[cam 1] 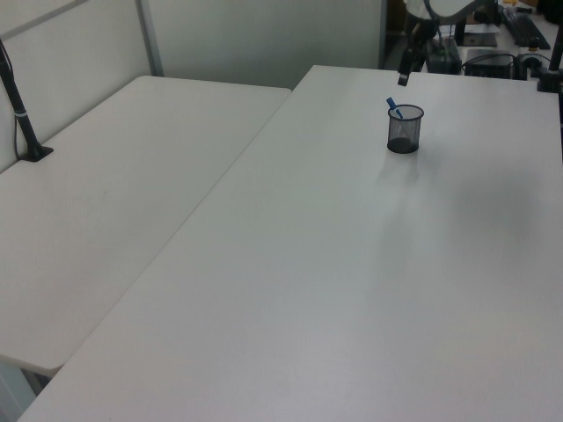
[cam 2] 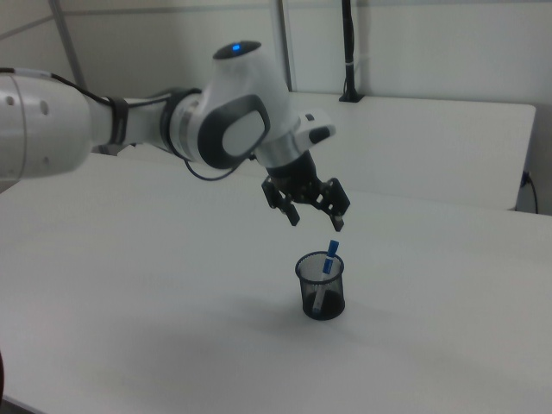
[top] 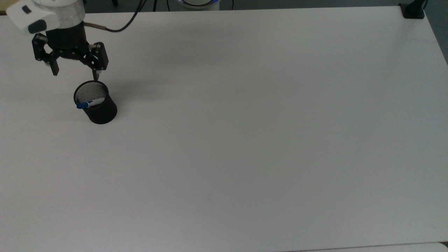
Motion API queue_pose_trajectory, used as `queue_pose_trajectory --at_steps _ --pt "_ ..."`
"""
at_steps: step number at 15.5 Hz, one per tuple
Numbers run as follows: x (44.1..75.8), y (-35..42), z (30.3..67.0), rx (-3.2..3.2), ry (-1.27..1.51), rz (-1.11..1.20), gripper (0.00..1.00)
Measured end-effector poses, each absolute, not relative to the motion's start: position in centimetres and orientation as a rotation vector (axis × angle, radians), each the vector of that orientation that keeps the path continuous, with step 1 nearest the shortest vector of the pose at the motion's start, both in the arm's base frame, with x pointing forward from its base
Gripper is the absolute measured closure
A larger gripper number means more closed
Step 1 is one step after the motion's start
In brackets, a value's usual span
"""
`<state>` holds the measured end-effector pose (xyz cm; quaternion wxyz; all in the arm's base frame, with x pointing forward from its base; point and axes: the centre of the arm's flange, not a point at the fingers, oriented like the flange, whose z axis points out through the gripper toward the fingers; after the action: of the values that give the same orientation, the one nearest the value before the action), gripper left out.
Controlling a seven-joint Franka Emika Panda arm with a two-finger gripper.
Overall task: Remove the marker
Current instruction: 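Lower the gripper over the cup and close on the blue marker, then lift the marker straight up out of the pen cup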
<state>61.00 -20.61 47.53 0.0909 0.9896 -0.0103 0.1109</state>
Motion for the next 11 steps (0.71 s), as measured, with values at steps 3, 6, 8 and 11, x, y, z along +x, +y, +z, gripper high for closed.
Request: queue_pose_trajectory --at_steps 3,6,8,11 --pt "62.0 -20.7 44.2 2.921 -0.047 0.382 0.0" --pt "62.5 -20.8 42.0 2.908 -0.077 0.428 0.03" --pt "62.8 -20.8 40.8 2.901 -0.108 0.454 0.2" --pt "62.9 -20.8 40.1 2.901 -0.124 0.455 0.56"
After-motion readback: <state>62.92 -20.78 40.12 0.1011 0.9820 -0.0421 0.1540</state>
